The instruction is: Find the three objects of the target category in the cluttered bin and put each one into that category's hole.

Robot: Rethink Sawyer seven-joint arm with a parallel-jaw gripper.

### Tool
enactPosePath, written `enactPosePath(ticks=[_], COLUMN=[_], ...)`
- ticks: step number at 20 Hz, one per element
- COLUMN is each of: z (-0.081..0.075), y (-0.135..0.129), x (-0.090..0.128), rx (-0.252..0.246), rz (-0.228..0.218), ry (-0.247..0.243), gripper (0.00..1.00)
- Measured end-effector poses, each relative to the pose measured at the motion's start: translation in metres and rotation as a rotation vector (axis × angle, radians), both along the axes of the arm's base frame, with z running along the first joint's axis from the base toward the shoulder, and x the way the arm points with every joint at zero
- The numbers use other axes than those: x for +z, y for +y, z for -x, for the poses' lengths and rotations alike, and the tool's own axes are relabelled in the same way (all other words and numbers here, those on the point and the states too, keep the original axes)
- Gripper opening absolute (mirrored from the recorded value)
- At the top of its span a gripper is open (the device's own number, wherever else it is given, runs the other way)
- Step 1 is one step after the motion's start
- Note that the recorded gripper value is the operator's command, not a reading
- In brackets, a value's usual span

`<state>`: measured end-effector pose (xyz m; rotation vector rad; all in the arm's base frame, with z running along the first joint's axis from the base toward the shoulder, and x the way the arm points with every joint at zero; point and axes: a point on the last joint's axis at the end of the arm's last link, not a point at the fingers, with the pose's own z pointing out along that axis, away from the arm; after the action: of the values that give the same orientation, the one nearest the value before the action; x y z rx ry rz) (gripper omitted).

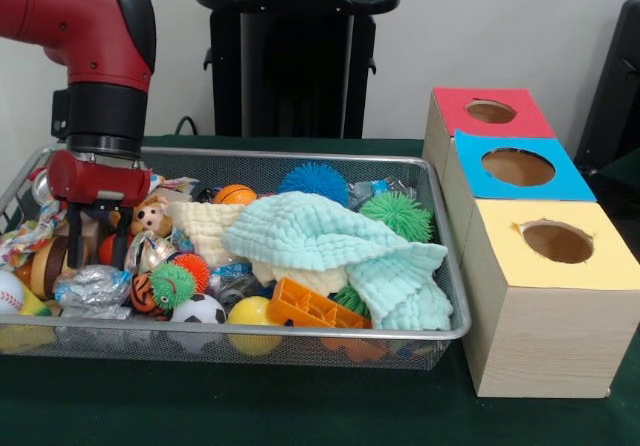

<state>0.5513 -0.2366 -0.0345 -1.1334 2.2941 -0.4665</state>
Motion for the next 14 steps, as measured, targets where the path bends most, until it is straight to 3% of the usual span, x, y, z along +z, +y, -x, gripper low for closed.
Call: enactPosePath(ticks=[14], z=[-0.0009], y=[0.0011], x=[0.0032], rx=[0.027], rz=[0.000], ry=[-0.023], gripper=[1.00])
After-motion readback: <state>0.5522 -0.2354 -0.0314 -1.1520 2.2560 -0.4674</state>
